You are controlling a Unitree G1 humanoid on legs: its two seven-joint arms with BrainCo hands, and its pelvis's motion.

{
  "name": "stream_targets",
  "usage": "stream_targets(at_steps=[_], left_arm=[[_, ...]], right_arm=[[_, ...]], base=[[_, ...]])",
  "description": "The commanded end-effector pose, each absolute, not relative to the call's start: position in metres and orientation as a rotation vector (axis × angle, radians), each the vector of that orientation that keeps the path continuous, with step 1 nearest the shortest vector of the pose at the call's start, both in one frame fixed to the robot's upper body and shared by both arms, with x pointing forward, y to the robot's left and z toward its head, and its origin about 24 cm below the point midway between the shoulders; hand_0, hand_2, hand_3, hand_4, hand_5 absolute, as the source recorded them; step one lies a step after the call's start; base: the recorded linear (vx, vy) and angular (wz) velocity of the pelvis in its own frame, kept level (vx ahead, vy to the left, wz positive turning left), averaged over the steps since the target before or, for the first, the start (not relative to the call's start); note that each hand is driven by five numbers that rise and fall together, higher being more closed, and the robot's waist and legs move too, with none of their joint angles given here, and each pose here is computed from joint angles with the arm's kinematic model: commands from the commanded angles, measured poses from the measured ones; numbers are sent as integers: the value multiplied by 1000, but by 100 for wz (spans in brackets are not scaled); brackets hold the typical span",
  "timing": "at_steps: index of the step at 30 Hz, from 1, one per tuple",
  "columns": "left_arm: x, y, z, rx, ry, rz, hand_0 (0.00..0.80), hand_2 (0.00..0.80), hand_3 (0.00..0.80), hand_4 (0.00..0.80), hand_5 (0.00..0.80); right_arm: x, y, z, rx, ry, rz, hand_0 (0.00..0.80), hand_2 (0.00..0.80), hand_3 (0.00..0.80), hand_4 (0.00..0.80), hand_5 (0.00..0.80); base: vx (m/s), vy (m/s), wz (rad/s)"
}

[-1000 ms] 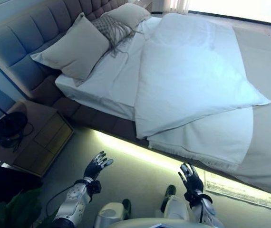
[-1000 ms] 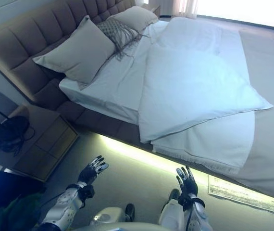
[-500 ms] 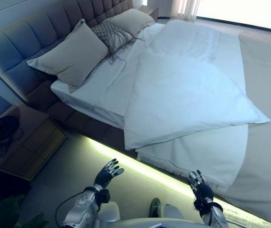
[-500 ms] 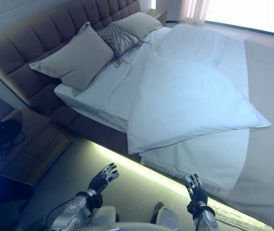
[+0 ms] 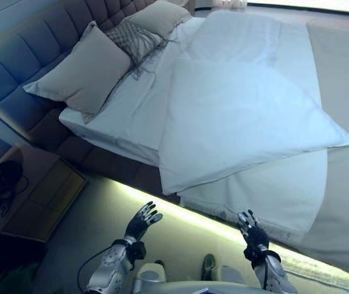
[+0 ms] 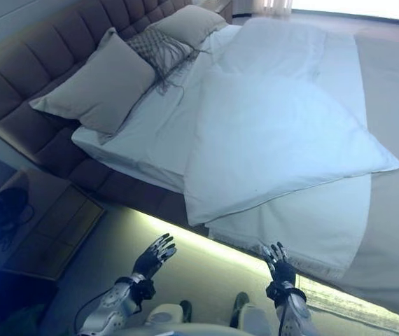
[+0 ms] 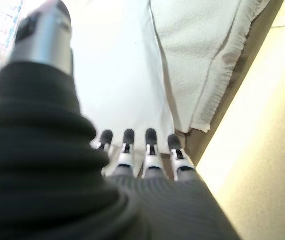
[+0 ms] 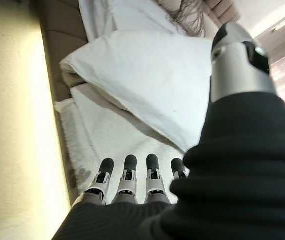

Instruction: Make the bed neatly

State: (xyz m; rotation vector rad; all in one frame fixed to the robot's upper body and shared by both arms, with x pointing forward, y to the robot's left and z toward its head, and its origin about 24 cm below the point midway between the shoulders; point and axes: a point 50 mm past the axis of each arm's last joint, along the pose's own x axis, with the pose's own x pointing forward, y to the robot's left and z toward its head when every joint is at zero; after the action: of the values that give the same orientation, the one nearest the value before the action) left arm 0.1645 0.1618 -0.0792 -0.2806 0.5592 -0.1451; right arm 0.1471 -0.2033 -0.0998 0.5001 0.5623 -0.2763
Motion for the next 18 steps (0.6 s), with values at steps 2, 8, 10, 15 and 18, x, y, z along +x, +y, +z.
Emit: stream_targets(at_steps=[2, 8, 10, 15, 18], left_arm=[[173, 173, -65, -330, 460, -103, 0, 0, 0, 0, 0], [169, 183, -69, -322, 486, -92, 0, 0, 0, 0, 0], [170, 186, -66, -301, 468, -99, 0, 0, 0, 0, 0], [162, 190, -65, -240, 481, -120, 0, 0, 0, 0, 0], [169, 192, -64, -223, 471, -116, 0, 0, 0, 0, 0]], right_arm=[[145, -202, -90, 494, 523, -239, 0, 0, 0, 0, 0], [143, -193, -94, 476, 559, -215, 0, 0, 0, 0, 0], [141, -184, -95, 512, 563, -211, 0, 0, 0, 0, 0], [130, -168, -93, 562, 527, -217, 0, 0, 0, 0, 0], [129, -167, -94, 563, 528, -221, 0, 0, 0, 0, 0]], base=[[507, 242, -6], [540, 284, -21], [534, 175, -53], [454, 178, -2], [299, 123, 10]])
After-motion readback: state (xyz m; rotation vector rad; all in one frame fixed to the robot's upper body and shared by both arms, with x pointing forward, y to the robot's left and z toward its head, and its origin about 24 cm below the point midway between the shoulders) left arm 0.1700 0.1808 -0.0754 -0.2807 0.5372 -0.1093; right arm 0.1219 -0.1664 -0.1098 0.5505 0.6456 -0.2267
